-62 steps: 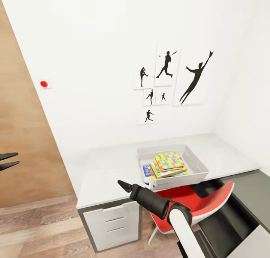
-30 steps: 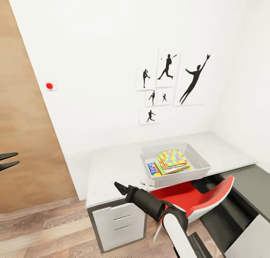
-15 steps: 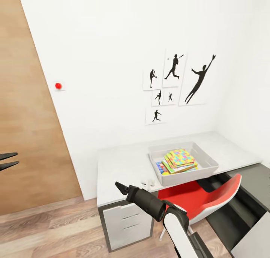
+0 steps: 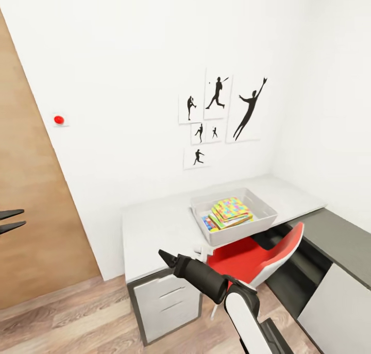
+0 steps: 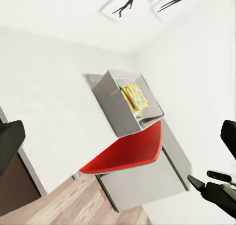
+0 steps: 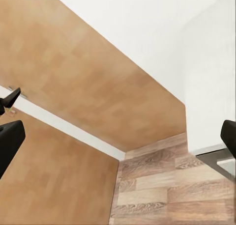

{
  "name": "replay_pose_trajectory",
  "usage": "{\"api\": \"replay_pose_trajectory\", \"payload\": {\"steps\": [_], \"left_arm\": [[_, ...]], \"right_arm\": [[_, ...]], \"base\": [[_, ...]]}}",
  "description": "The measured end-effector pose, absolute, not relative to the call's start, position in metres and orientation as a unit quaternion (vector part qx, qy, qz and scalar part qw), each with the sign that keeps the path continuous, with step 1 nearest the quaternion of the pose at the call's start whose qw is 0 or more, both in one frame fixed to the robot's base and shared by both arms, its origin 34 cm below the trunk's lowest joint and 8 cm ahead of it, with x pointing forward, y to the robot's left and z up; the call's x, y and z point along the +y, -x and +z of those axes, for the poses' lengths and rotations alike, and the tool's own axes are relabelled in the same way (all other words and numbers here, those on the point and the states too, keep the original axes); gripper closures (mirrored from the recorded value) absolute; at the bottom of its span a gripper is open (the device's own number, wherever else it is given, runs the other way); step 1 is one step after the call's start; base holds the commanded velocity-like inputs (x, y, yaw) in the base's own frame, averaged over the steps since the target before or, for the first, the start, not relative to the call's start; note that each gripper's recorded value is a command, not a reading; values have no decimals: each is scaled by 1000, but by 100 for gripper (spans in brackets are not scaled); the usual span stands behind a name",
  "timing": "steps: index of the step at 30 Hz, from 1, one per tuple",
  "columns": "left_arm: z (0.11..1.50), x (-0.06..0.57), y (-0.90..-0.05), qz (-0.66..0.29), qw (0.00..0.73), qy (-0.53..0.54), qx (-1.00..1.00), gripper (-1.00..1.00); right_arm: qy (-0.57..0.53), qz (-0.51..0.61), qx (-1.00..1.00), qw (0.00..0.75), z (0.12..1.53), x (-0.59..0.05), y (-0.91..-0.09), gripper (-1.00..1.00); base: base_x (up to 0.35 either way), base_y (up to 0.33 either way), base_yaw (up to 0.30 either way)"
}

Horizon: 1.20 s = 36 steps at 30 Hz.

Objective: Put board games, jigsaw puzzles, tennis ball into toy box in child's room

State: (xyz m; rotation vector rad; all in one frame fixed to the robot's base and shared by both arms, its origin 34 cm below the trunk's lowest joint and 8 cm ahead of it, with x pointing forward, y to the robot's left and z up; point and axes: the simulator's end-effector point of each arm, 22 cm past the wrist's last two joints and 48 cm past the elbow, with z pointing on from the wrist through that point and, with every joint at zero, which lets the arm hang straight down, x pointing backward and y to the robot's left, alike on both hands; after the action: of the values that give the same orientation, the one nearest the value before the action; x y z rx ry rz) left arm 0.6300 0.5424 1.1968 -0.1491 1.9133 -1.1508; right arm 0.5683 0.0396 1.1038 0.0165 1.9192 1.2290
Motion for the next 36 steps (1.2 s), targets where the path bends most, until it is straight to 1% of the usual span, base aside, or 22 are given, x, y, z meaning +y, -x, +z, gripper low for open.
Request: {"api": "replay_pose_trajectory", "payload": {"steps": [6,17,27,36], "left_arm": [[1198,542,-630,-463,438,59,768,-100],[1200,542,-629,-463,439,58,768,-100],[1202,543,-628,-462,441,58,767,-100],[1205,545,-626,-461,444,58,766,-100]], "right_arm": [[-6,490,764,419,1105,40,-568,-100],[-7,491,764,420,1106,39,-568,-100],[-6,491,763,421,1108,39,-568,-100],[-6,491,762,422,1110,38,-567,-100]], "base": [[-11,9,-274],[-94,101,-131],[-76,17,-260],[-17,1,-276]]}}
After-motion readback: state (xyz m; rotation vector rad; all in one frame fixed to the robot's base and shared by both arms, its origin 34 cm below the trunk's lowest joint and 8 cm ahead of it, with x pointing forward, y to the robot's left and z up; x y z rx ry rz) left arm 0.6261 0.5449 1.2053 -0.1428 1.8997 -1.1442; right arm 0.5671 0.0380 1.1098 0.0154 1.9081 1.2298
